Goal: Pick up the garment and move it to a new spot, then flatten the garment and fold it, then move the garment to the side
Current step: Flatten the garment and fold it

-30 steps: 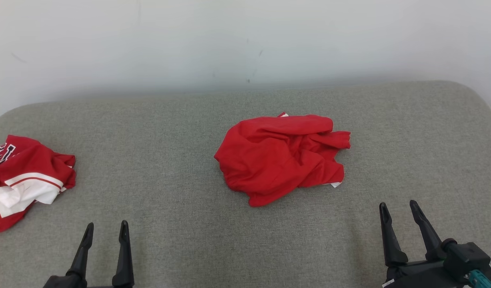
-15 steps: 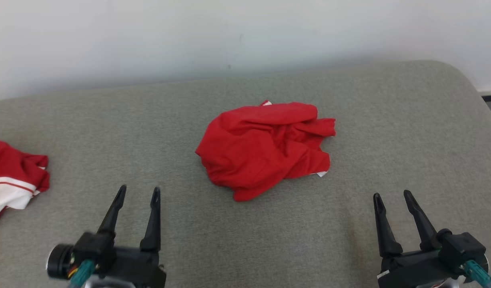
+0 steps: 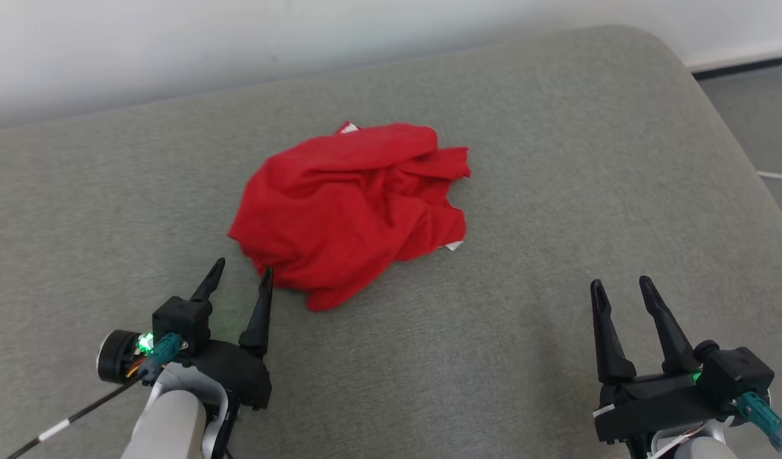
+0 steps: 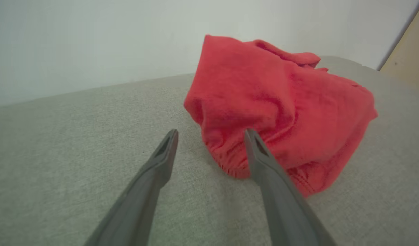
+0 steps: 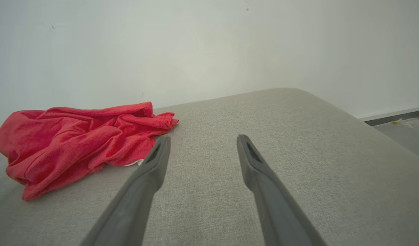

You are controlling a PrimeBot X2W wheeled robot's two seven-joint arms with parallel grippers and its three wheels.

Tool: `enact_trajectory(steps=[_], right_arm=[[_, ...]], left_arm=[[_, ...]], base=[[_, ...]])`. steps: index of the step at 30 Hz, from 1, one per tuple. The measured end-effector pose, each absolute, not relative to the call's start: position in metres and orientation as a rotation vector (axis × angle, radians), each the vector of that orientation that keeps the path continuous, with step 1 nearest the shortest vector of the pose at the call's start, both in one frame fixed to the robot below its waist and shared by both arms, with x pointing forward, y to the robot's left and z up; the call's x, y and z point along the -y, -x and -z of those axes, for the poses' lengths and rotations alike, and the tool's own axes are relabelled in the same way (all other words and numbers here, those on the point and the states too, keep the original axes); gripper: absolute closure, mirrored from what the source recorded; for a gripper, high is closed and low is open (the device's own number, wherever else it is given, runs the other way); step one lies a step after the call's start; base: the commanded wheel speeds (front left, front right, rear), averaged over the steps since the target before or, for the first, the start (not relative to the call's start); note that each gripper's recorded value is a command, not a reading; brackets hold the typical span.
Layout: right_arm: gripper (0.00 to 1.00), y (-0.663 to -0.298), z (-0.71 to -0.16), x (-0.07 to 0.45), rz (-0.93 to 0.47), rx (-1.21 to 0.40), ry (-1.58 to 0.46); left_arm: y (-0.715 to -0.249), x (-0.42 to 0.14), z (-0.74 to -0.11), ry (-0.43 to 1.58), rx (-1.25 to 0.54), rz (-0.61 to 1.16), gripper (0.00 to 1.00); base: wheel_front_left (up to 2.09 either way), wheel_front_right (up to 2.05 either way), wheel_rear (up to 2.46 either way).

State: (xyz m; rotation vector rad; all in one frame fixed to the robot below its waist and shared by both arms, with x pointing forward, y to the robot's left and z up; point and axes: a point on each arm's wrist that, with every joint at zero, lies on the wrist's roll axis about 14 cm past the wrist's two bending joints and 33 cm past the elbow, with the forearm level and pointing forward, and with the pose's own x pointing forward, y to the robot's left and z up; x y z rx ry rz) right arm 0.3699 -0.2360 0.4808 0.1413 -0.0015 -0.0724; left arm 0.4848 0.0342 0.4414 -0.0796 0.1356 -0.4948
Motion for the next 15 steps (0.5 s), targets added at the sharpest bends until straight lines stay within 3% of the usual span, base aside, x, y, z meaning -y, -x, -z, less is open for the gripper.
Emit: enact_trajectory(steps=[8, 9, 10, 15], right_arm=[[0.0, -0.366, -0.471, 0.253, 0.134, -0.032, -0.134], [0.0, -0.365, -0.47, 0.254, 0.139, -0.035, -0.133], [0.0, -0.365, -0.469, 0.255, 0.143, -0.038, -0.133], [0.0, -0.362, -0.469, 0.26, 0.162, -0.037, -0.132]], left_arm=[[-0.493, -0.002, -0.401, 0.105, -0.259, 0.557, 0.0], [-0.493, 0.002, -0.398, 0.115, -0.273, 0.56, 0.6], [-0.493, 0.005, -0.396, 0.117, -0.278, 0.569, 1.0], [-0.502, 0.005, -0.413, 0.14, -0.23, 0.561, 1.0]], base=[[0.0, 0.0, 0.0], [0.0, 0.0, 0.0], [0.0, 0.0, 0.0], [0.0, 0.0, 0.0]])
